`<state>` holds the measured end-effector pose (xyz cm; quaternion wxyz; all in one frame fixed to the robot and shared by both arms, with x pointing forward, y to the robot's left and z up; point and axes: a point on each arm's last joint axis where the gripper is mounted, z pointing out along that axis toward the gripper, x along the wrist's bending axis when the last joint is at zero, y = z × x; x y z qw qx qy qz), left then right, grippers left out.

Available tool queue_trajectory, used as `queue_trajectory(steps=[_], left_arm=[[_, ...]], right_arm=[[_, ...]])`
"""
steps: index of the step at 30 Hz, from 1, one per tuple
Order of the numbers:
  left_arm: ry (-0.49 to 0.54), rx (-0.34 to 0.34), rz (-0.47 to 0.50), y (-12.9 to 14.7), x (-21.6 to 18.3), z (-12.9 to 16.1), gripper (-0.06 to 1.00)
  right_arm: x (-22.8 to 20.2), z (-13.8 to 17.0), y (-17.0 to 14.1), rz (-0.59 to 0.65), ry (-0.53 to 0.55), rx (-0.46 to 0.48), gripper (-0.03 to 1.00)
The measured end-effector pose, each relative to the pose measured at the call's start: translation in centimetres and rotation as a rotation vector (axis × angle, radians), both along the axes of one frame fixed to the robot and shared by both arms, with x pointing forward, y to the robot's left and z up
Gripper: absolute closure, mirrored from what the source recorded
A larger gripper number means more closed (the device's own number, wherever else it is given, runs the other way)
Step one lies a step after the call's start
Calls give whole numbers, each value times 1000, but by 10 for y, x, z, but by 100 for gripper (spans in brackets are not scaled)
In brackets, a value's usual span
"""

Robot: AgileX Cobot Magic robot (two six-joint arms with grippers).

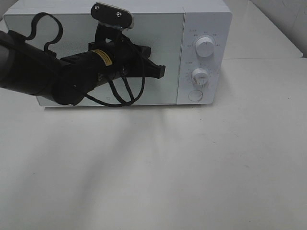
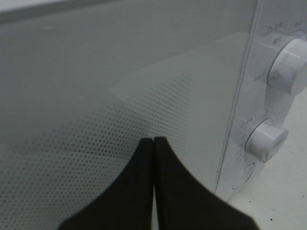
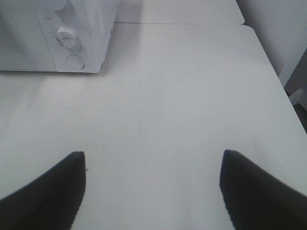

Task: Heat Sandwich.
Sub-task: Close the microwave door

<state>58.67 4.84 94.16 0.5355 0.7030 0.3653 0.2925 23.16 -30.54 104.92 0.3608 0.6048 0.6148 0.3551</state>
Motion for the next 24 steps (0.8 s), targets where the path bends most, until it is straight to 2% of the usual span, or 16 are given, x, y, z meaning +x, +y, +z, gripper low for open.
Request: queue_trajectory(steps=[24], left_arm=[[18,8,2,-2,0,0,94]], right_arm=[[0,0,0,0,0,0,22]])
